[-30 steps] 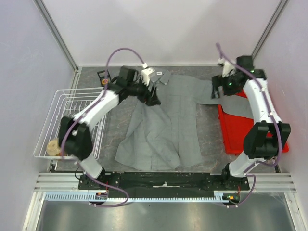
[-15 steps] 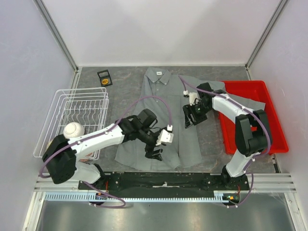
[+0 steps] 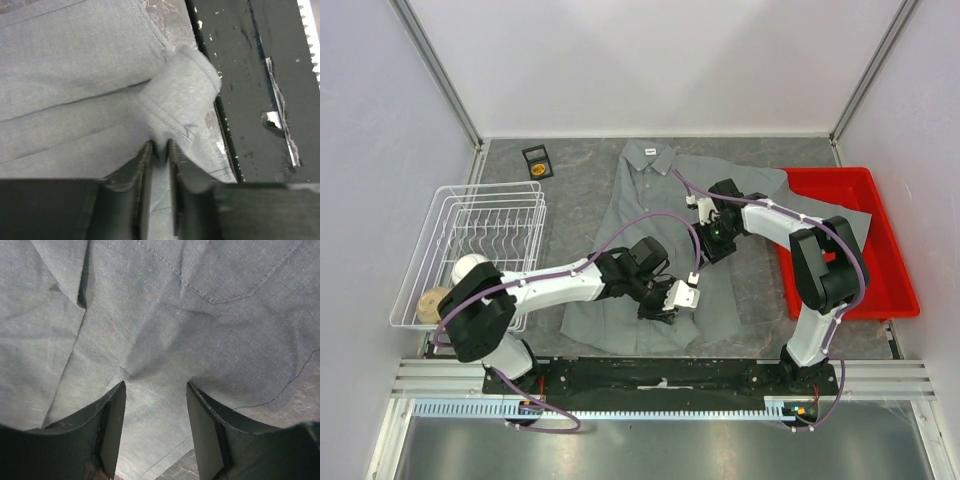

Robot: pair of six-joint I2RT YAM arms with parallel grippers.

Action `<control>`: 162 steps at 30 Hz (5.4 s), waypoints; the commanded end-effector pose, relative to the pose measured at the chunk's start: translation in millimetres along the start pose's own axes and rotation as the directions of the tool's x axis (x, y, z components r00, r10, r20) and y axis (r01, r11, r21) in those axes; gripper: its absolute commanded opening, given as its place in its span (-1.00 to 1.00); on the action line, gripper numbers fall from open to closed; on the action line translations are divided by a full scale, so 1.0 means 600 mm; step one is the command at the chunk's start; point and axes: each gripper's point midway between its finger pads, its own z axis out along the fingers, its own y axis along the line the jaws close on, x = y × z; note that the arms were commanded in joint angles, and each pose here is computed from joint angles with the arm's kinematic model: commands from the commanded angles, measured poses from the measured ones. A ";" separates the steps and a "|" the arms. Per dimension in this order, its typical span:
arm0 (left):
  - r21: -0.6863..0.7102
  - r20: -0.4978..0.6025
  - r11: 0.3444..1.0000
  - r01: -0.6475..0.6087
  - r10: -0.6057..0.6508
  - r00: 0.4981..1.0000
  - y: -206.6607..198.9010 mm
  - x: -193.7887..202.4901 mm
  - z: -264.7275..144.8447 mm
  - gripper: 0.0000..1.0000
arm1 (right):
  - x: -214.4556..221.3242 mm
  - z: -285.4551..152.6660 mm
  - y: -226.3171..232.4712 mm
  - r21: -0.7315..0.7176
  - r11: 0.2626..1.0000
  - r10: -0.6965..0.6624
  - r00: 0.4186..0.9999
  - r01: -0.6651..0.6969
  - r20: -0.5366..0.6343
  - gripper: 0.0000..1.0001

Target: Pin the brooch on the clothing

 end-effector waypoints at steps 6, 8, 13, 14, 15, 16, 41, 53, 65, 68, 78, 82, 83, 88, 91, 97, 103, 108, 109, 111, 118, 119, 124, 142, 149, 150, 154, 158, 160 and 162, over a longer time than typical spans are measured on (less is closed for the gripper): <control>-0.227 0.164 0.965 0.132 -0.096 0.982 0.033 -0.071 -0.186 -0.96 | 0.072 -0.006 -0.116 0.190 0.981 -0.005 0.992 0.028 -0.123 0.16; -0.282 0.185 0.946 0.159 -0.109 0.977 0.039 -0.065 -0.238 -0.96 | 0.077 -0.018 -0.132 0.196 0.980 0.002 0.992 0.023 -0.124 0.15; -0.467 0.182 0.867 0.176 -0.101 0.978 0.020 -0.045 -0.359 -0.96 | 0.094 -0.032 -0.149 0.220 0.974 -0.014 0.987 0.050 -0.159 0.16; -0.542 0.181 0.815 0.205 -0.126 0.975 0.036 -0.032 -0.395 -0.96 | 0.098 -0.033 -0.150 0.221 0.974 -0.017 0.986 0.054 -0.165 0.16; -0.579 0.182 0.785 0.221 -0.140 0.973 0.040 -0.027 -0.415 -0.96 | 0.101 -0.036 -0.151 0.223 0.973 -0.016 0.985 0.054 -0.170 0.15; -0.613 0.186 0.753 0.239 -0.157 0.970 0.040 -0.021 -0.437 -0.96 | 0.104 -0.037 -0.152 0.224 0.973 -0.014 0.985 0.054 -0.174 0.15; -0.916 -0.144 0.390 -0.097 -0.092 0.985 0.085 0.070 -0.808 -0.96 | 0.121 -0.040 -0.135 0.163 0.985 -0.019 0.977 0.054 -0.211 0.15; -0.484 -0.615 0.797 -0.361 -0.017 0.788 0.038 0.328 -0.745 -0.83 | 0.120 -0.044 -0.130 0.148 0.988 -0.017 0.975 0.052 -0.223 0.17; -0.776 -0.228 0.629 0.052 -0.355 0.907 0.064 0.332 -0.785 0.74 | 0.099 -0.049 -0.107 0.108 0.993 -0.033 0.977 0.056 -0.209 0.29; -0.797 -0.126 0.582 0.162 -0.422 0.898 0.057 0.339 -0.769 0.72 | 0.088 -0.053 -0.094 0.089 0.994 -0.046 0.981 0.063 -0.186 0.30; -0.725 0.176 0.422 0.545 -0.651 0.738 0.033 0.416 -0.670 0.72 | 0.076 -0.057 -0.060 0.054 0.996 -0.061 0.985 0.071 -0.158 0.31; -0.712 0.223 0.381 0.591 -0.675 0.703 0.046 0.447 -0.658 0.73 | 0.072 -0.064 -0.054 0.050 0.995 -0.073 0.986 0.081 -0.151 0.31; -0.703 0.228 0.378 0.602 -0.683 0.694 0.049 0.459 -0.653 0.72 | 0.074 -0.065 -0.054 0.052 0.995 -0.073 0.985 0.082 -0.157 0.31; -0.684 0.227 0.374 0.626 -0.707 0.670 0.053 0.491 -0.634 0.63 | 0.072 -0.080 -0.054 0.065 0.993 -0.091 0.984 0.102 -0.151 0.30; -0.667 0.226 0.375 0.644 -0.722 0.654 0.051 0.503 -0.622 0.44 | 0.066 -0.090 -0.052 0.070 0.991 -0.102 0.986 0.112 -0.135 0.30; -0.682 0.224 0.361 0.636 -0.724 0.652 0.055 0.474 -0.643 -0.72 | 0.051 -0.106 -0.031 0.039 0.989 -0.138 0.987 0.142 -0.084 0.31; -0.830 0.191 0.261 0.492 -0.697 0.691 0.068 0.422 -0.756 -0.96 | 0.035 -0.101 0.014 -0.026 0.983 -0.184 0.982 0.183 -0.043 0.27; -0.954 0.017 0.198 0.224 -0.712 0.702 0.062 0.440 -0.847 -0.97 | 0.020 -0.070 0.092 -0.147 0.960 -0.243 0.970 0.239 -0.004 0.21; -0.956 0.009 0.197 0.217 -0.722 0.692 0.059 0.451 -0.842 -0.96 | 0.021 -0.062 0.106 -0.164 0.955 -0.252 0.968 0.247 -0.006 0.21; -0.968 -0.047 0.201 0.148 -0.730 0.681 0.061 0.469 -0.853 -0.97 | 0.014 -0.041 0.143 -0.203 0.936 -0.293 0.956 0.288 0.004 0.18; -0.967 -0.111 0.229 0.113 -0.776 0.621 0.055 0.549 -0.813 -0.48 | 0.014 0.018 0.258 -0.317 0.871 -0.391 0.920 0.377 0.018 0.10; -0.968 -0.090 0.216 0.130 -0.778 0.622 0.057 0.548 -0.811 -0.27 | 0.015 0.024 0.269 -0.331 0.860 -0.406 0.914 0.389 0.017 0.08; -0.955 0.097 0.120 0.270 -0.735 0.671 0.072 0.487 -0.810 0.32 | 0.033 0.076 0.327 -0.392 0.803 -0.487 0.874 0.448 0.002 -0.04; -0.844 0.352 0.215 0.491 -0.469 0.810 0.170 0.242 -0.760 0.54 | -0.076 0.027 0.337 -0.334 0.827 -0.430 0.892 0.451 0.141 0.33; -0.854 0.458 0.119 0.506 -0.289 0.841 0.252 0.148 -0.823 0.98 | -0.207 -0.174 0.181 -0.068 0.907 -0.360 0.850 0.415 0.383 0.67; -0.858 0.471 0.089 0.506 -0.258 0.843 0.264 0.134 -0.842 0.99 | -0.217 -0.195 0.166 -0.034 0.913 -0.358 0.840 0.405 0.408 0.72; -0.754 0.633 0.055 0.655 -0.208 0.746 0.327 0.130 -0.861 0.99 | -0.259 -0.296 0.114 0.183 0.935 -0.353 0.752 0.303 0.556 0.96; -0.708 0.668 0.034 0.706 -0.293 0.684 0.397 0.180 -0.847 0.97 | -0.262 -0.306 0.091 0.187 0.967 -0.249 0.778 0.171 0.577 0.96; -0.687 0.697 -0.036 0.726 -0.315 0.644 0.425 0.204 -0.859 0.86 | -0.257 -0.302 0.078 0.164 0.974 -0.223 0.807 0.158 0.548 0.96; -0.659 0.720 -0.078 0.748 -0.357 0.596 0.456 0.244 -0.851 0.64 | -0.247 -0.295 0.080 0.152 0.967 -0.254 0.812 0.204 0.525 0.96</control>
